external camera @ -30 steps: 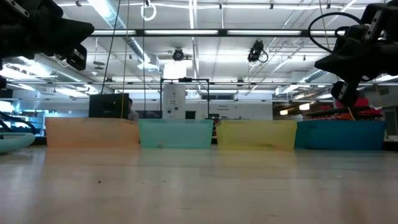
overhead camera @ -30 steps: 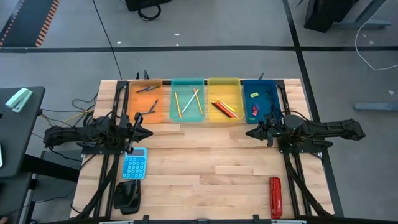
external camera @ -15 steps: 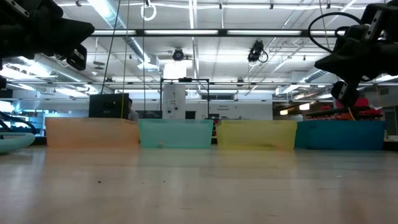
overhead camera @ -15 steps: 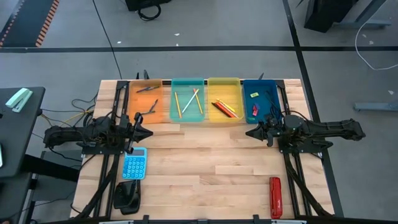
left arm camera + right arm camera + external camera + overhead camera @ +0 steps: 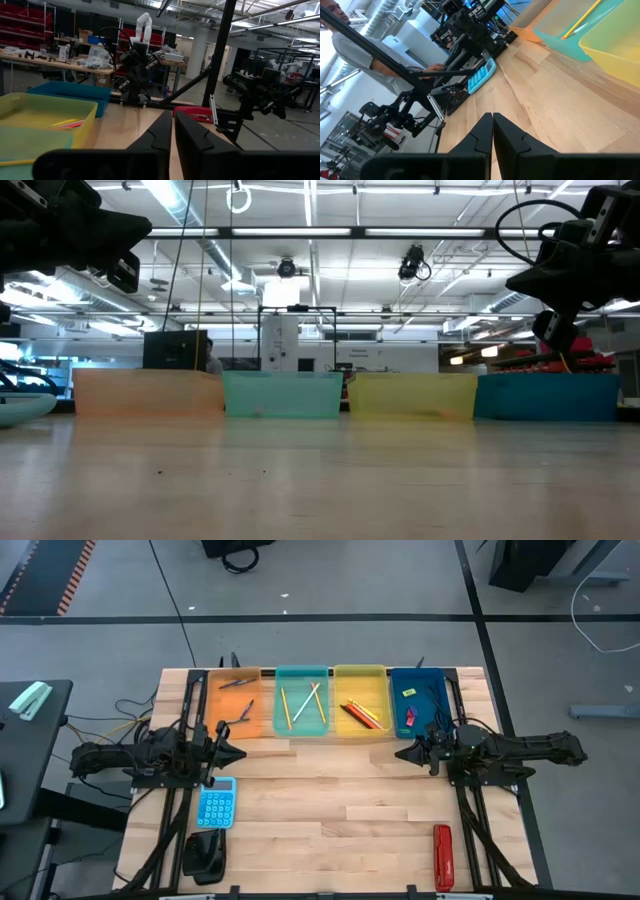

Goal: Sort crayons/erasers/pens/pencils in bins
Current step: Return to Home Position

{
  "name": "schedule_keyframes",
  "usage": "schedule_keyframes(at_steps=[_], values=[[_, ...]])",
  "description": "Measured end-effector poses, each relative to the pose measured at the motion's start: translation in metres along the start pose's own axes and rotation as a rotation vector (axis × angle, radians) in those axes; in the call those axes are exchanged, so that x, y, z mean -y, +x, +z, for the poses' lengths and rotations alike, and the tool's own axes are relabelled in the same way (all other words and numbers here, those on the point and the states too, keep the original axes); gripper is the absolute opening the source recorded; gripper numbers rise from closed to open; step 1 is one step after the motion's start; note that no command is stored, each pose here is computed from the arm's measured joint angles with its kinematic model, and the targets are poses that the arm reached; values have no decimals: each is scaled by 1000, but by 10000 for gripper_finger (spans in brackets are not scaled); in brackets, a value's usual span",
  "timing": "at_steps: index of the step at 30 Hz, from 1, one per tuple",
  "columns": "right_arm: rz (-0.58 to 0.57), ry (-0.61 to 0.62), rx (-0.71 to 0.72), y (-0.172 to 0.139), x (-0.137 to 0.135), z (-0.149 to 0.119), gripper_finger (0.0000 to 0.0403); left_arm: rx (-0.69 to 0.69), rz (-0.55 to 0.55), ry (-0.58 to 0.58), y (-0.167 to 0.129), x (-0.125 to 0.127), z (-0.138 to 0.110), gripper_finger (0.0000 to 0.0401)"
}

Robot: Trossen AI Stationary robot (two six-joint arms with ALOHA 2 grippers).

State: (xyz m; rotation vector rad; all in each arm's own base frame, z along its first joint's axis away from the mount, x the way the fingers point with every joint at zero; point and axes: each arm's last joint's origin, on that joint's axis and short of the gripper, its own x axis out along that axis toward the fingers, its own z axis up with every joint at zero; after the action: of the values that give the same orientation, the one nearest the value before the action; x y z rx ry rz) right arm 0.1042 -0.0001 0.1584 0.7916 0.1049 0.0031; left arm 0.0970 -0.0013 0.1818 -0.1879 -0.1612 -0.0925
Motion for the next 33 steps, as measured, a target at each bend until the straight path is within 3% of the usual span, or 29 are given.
schedule_keyframes(at_steps=[33], values=[[0,0,0,0,0,0,21,0,0,0,0,0,0,25]])
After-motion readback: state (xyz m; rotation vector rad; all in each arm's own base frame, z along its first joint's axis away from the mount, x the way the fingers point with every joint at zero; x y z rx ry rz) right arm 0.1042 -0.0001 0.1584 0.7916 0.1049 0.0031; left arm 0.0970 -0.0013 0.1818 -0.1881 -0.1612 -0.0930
